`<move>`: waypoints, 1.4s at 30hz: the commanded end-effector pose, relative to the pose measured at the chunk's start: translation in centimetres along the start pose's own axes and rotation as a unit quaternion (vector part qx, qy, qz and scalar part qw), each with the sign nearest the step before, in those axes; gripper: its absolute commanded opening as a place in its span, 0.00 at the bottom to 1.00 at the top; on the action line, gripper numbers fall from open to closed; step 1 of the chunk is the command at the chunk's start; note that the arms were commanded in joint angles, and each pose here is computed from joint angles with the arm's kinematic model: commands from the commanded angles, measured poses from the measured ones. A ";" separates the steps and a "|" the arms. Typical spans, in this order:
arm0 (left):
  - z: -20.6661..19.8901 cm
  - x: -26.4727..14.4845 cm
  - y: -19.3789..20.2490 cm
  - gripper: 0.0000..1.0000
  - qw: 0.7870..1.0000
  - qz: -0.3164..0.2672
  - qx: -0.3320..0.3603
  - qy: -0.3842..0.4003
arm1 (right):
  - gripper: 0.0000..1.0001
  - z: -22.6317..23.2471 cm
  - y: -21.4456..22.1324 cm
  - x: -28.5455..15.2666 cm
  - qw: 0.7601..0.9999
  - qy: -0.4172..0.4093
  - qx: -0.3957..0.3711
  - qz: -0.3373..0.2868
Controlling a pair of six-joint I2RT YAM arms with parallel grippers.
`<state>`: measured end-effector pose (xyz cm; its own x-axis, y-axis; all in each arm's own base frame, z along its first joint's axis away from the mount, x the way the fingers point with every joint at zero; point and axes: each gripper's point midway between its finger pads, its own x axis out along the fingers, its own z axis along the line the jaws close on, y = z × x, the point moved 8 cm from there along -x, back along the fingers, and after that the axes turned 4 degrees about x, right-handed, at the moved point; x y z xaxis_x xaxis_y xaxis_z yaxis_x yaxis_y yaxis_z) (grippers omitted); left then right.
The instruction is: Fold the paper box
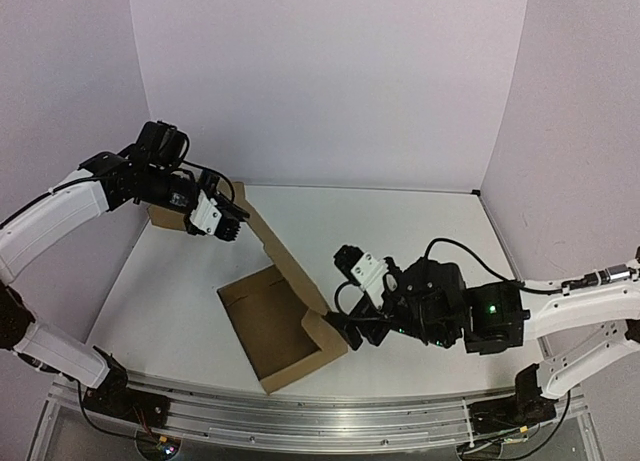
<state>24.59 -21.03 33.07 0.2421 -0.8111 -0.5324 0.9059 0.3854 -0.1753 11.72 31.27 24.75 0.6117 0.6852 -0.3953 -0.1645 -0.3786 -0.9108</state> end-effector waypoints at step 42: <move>7.6 8.1 0.7 0.22 0.915 0.256 -0.310 0.030 | 0.84 -20.0 1.6 5.2 0.982 0.053 0.183 -0.012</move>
<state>29.02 -30.01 34.32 0.4967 -0.4160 -0.7617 0.2768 0.9077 -0.3153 28.18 22.07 22.61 0.6982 0.5508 -0.4574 -0.4804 -0.1133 -0.8697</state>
